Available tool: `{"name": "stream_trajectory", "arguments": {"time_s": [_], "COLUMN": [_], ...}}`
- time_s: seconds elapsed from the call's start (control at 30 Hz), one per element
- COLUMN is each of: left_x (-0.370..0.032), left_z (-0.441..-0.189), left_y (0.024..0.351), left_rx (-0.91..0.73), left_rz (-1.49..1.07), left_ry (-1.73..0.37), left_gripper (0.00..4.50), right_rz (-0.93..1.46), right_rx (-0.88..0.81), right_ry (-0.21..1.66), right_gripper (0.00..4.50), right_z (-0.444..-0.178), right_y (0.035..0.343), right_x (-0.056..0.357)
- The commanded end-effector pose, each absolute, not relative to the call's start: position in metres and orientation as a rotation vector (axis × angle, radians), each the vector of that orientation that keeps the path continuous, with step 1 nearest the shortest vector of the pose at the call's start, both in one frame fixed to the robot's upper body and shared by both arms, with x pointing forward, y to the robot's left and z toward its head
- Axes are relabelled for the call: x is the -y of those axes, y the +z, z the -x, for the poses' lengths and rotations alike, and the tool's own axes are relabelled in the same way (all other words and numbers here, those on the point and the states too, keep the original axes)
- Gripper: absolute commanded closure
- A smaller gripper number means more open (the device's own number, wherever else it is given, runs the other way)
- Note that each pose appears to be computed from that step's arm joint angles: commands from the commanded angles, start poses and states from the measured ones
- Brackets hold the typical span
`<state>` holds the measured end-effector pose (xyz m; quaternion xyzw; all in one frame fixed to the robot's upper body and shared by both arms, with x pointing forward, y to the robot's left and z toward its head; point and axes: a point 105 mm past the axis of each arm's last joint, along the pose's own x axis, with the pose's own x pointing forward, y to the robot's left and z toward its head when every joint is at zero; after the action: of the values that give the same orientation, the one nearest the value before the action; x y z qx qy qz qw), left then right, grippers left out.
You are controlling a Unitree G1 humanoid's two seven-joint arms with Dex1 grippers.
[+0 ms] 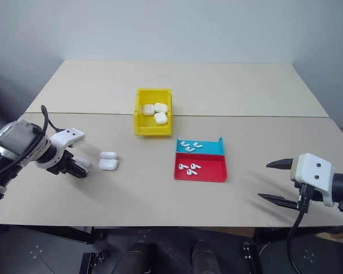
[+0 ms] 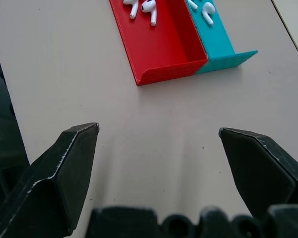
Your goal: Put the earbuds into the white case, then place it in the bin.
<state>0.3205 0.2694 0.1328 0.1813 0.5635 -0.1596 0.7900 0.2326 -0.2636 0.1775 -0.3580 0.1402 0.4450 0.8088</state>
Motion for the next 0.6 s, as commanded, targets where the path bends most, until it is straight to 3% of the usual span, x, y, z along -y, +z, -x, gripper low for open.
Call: {"name": "stream_trajectory", "arguments": {"time_s": [0.03, 0.27, 0.47, 0.53, 0.6], "left_x": [-0.274, -0.289, -0.251, -0.224, -0.200], "left_z": [-0.322, -0.315, -0.314, -0.314, -0.308], "left_y": [0.156, 0.203, 0.238, 0.241, 0.244], "left_rx": [-1.111, -0.926, -0.503, -0.283, -0.118], "left_rz": [-0.437, -0.580, -0.570, -0.569, -0.537], "left_ry": [-0.355, -0.355, -0.569, -0.664, -0.771], "left_gripper": [1.74, 1.74, 1.74, 1.74, 1.74], "right_rz": [0.795, 0.790, 0.811, 0.808, 0.779], "right_rx": [-0.268, -0.222, -0.128, -0.106, -0.213], "right_ry": [0.939, 0.935, 0.950, 0.964, 0.989], "right_gripper": [0.00, 0.00, 0.00, 0.00, 0.00], "right_z": [-0.234, -0.237, -0.245, -0.248, -0.250], "right_y": [0.187, 0.207, 0.222, 0.227, 0.228], "right_x": [0.262, 0.257, 0.248, 0.243, 0.240]}}
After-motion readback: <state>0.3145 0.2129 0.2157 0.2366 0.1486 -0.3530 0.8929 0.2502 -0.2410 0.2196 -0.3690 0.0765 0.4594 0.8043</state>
